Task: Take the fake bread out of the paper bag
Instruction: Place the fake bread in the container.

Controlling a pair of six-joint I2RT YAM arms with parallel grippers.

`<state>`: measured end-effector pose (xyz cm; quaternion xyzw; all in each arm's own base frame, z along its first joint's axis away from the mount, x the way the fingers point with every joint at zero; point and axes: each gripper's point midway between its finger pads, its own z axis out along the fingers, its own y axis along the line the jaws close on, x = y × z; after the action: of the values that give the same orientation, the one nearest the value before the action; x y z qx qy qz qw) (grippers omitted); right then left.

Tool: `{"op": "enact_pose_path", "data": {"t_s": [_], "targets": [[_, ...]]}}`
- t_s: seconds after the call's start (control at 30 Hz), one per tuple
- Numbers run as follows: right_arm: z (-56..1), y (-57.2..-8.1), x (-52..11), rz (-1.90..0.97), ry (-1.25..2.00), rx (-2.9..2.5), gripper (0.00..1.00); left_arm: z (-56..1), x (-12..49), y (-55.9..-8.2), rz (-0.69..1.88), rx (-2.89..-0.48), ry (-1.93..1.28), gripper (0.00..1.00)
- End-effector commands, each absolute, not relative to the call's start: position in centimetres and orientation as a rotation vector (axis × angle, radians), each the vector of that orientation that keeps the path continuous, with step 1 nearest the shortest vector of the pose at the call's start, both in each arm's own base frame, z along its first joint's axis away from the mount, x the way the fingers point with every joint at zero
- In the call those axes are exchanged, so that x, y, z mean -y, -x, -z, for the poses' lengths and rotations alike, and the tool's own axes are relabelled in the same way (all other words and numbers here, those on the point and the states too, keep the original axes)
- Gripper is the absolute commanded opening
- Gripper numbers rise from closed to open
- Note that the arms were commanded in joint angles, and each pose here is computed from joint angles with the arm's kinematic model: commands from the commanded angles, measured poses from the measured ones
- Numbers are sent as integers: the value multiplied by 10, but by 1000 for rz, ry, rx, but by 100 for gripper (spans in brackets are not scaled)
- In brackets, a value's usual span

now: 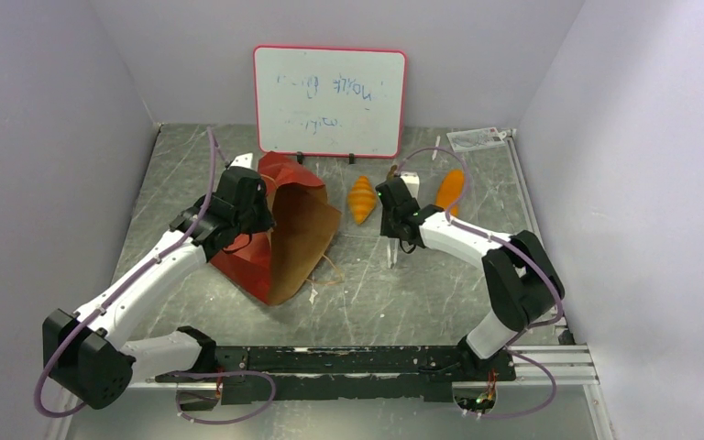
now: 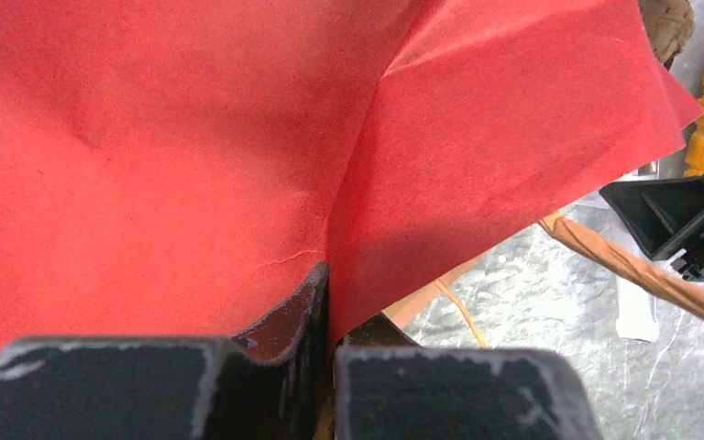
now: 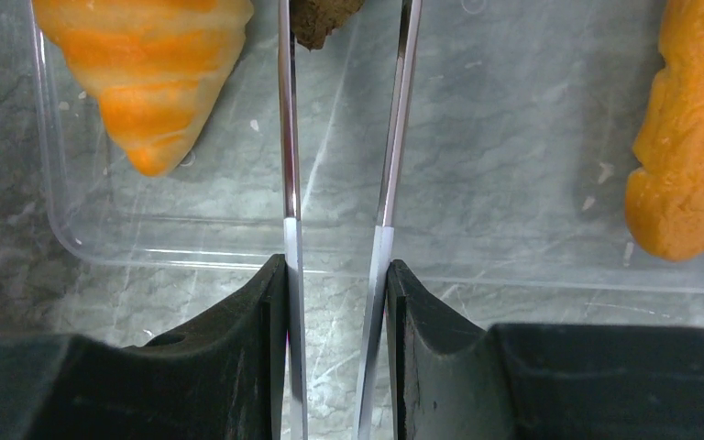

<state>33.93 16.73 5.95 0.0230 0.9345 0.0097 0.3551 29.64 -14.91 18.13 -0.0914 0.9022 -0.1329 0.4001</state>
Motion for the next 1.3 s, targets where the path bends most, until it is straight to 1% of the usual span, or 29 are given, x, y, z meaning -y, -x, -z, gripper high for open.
{"op": "enact_pose_path", "data": {"t_s": [0.0, 0.13, 0.33, 0.47, 1.03, 1.27], "targets": [[-68, -359, -176, -90, -68, -2381, 25, -190, 156, -301, 399, -2242, 226, 7], [-63, -359, -172, -76, -75, -2401, 39, -191, 157, -302, 407, -2239, 232, 7], [-64, -358, -167, -75, -89, -2403, 47, -190, 157, -302, 412, -2237, 242, 7], [-57, -353, -167, -83, -86, -2419, 49, -189, 157, -302, 413, -2240, 248, 7], [-59, -333, -159, -104, -104, -2431, 52, -190, 160, -308, 410, -2244, 255, 7], [-50, -322, -155, -98, -93, -2454, 55, -188, 164, -311, 420, -2249, 257, 7]]}}
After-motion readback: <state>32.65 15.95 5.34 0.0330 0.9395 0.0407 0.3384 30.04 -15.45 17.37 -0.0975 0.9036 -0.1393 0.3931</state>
